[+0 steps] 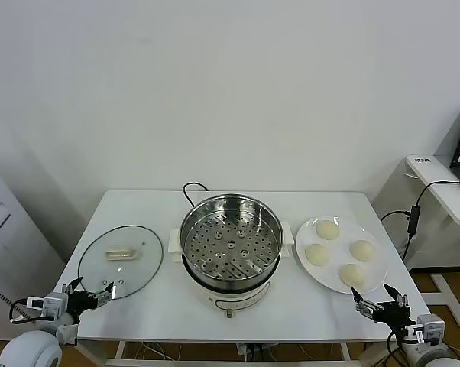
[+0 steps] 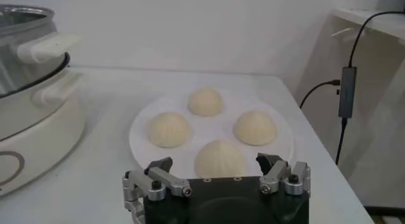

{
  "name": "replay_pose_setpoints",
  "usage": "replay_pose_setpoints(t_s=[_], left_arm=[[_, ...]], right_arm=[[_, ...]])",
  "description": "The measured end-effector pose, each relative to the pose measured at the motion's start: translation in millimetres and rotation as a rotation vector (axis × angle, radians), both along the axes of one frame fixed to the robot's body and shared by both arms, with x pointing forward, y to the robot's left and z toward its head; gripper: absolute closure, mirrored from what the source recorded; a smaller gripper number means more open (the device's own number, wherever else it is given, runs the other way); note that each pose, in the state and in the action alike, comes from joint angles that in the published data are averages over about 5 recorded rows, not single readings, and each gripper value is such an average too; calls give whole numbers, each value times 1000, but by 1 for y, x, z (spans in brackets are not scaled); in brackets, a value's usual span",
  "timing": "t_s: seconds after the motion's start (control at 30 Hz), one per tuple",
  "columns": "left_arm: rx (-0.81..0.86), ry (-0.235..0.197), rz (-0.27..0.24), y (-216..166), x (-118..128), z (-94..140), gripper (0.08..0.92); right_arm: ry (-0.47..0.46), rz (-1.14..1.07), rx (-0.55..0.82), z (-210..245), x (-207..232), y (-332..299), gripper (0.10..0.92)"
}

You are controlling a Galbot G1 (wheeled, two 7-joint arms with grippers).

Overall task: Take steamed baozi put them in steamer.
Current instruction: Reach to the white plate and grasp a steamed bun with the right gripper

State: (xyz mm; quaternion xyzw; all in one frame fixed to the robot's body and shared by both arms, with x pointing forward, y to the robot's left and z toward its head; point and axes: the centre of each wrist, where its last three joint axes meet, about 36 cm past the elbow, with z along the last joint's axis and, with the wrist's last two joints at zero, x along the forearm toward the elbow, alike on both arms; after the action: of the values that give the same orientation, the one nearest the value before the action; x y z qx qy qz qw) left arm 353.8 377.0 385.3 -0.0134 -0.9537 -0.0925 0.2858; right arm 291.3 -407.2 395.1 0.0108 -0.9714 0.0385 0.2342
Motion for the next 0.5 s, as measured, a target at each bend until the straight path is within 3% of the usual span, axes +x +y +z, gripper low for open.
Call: replay_pose_setpoints(t_s=[0.33, 0.5], left_arm=[[-33, -3, -11, -2, 0, 4, 177], [-38, -3, -13, -2, 1, 5, 177]], right_arm=[[-5, 17, -15, 3, 5, -3, 200], [-27, 54, -103, 9, 16, -10, 200]])
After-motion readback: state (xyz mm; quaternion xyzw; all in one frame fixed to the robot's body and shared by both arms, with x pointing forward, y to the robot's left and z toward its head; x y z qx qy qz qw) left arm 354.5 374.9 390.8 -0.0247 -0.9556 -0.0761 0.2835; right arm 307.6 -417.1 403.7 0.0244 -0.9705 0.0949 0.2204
